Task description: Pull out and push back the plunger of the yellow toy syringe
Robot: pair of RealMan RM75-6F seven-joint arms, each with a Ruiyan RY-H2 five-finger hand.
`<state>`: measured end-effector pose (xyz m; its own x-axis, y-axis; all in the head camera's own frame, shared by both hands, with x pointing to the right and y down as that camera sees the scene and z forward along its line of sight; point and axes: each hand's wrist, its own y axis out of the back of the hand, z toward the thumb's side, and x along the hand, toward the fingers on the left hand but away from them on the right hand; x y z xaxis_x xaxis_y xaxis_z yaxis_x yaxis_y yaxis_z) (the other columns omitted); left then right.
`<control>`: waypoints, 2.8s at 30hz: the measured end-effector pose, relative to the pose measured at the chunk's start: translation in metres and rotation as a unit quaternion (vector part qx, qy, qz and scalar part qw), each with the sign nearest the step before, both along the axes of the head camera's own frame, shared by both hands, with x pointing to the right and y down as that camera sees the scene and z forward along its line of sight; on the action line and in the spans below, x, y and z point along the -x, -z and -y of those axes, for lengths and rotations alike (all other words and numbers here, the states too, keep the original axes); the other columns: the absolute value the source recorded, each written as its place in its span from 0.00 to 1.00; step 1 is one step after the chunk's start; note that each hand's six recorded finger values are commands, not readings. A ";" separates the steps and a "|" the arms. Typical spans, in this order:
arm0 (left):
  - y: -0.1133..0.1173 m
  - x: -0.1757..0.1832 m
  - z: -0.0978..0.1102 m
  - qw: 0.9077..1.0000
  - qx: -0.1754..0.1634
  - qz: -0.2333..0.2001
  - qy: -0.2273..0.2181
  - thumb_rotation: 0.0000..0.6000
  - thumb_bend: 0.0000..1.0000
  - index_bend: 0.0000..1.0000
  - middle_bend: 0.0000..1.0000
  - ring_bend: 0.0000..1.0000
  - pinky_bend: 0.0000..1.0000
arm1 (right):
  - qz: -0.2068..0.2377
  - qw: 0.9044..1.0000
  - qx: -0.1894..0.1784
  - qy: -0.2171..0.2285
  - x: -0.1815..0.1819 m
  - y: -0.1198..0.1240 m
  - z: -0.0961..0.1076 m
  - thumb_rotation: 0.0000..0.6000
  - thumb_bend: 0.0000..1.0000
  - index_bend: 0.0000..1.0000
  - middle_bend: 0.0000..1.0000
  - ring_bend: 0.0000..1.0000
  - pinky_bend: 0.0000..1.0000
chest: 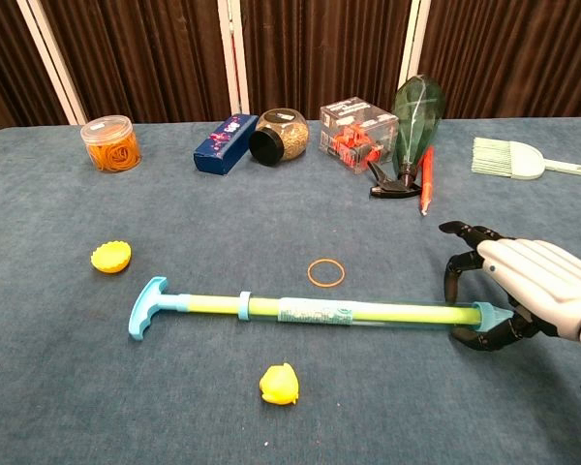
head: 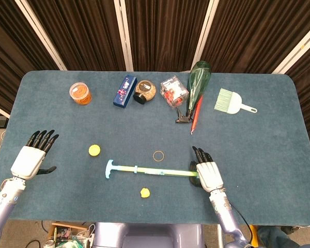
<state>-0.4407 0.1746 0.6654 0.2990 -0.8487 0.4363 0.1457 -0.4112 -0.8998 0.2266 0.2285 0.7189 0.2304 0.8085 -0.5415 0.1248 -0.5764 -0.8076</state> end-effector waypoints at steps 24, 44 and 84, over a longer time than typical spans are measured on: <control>-0.018 -0.017 -0.003 0.996 0.046 -0.077 0.026 1.00 0.12 0.26 0.00 0.00 0.07 | 0.006 1.000 -0.024 -0.018 -0.006 0.023 0.012 1.00 0.67 0.97 0.01 0.00 0.15; -0.068 -0.175 -0.007 0.948 0.101 -0.301 0.000 1.00 0.18 0.28 0.00 0.00 0.07 | 0.009 0.998 -0.050 -0.036 -0.022 0.060 0.020 1.00 0.65 0.96 0.01 0.00 0.15; -0.109 -0.223 0.008 0.954 0.103 -0.282 0.006 1.00 0.62 0.69 0.03 0.00 0.07 | -0.007 0.996 -0.074 -0.054 -0.044 0.081 0.029 1.00 0.65 0.96 0.02 0.00 0.15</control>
